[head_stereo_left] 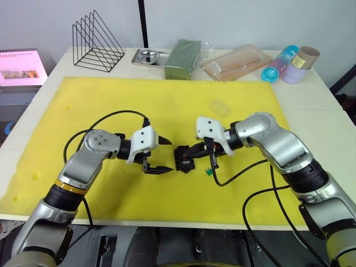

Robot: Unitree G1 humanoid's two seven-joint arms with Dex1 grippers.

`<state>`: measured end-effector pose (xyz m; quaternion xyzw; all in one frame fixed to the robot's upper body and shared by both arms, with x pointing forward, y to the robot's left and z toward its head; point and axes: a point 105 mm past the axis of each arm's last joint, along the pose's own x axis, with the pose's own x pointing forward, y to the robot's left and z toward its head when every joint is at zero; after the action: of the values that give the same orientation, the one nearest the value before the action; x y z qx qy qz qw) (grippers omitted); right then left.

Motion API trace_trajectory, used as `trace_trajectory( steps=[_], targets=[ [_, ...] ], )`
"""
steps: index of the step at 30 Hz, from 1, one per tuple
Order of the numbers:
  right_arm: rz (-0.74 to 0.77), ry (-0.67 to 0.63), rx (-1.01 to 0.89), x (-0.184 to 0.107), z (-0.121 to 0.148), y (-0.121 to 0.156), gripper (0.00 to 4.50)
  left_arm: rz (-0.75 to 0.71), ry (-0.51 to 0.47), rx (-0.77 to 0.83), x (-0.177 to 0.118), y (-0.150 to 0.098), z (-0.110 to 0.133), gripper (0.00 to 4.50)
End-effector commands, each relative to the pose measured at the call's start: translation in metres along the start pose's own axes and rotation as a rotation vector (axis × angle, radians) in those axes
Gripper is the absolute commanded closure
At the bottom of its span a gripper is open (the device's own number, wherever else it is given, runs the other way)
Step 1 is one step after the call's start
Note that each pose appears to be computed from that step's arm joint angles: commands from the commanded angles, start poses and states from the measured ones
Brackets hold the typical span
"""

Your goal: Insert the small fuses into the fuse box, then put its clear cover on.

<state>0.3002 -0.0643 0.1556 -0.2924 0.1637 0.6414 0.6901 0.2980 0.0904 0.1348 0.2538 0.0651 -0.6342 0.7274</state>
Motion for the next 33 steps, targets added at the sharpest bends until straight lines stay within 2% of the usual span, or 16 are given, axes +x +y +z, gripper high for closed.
trace_trajectory(
  steps=[1,6,9,12,15,17,23,24,25,27,33],
  targets=[
    [-0.001,0.067,0.011,0.003,-0.019,0.001,4.45,0.006,-0.010,0.040,0.000,0.001,0.008,0.00],
    [-0.005,0.056,-0.005,0.003,-0.016,0.000,4.45,0.009,-0.012,0.038,0.000,0.002,0.008,0.00],
    [-0.015,-0.008,-0.019,-0.001,0.000,-0.002,4.45,0.013,-0.028,0.030,-0.002,0.003,0.011,0.00],
    [-0.041,-0.102,-0.038,-0.010,0.024,-0.005,4.45,0.009,-0.087,0.032,-0.007,0.005,0.023,0.00],
    [-0.088,-0.153,-0.056,-0.026,0.037,-0.007,4.45,0.024,-0.117,0.019,-0.018,0.012,0.031,0.00],
    [-0.132,-0.162,-0.058,-0.040,0.039,-0.009,4.45,0.029,-0.126,0.007,-0.027,0.016,0.035,0.00],
    [-0.233,-0.104,-0.032,-0.074,0.021,-0.005,4.45,0.028,-0.082,-0.022,-0.054,0.020,0.034,0.00],
    [-0.262,-0.079,-0.008,-0.087,0.012,-0.002,4.05,0.029,-0.045,-0.032,-0.065,0.021,0.030,0.00],
    [-0.288,-0.051,0.015,-0.100,0.003,0.000,3.88,0.034,-0.017,-0.044,-0.075,0.022,0.026,0.00],
    [-0.320,-0.011,0.045,-0.117,-0.007,0.007,3.24,0.038,0.020,-0.062,-0.089,0.022,0.020,0.00],
    [-0.401,0.125,0.148,-0.158,-0.046,0.028,1.02,0.052,0.140,-0.111,-0.124,0.015,-0.003,0.00]
  ],
)
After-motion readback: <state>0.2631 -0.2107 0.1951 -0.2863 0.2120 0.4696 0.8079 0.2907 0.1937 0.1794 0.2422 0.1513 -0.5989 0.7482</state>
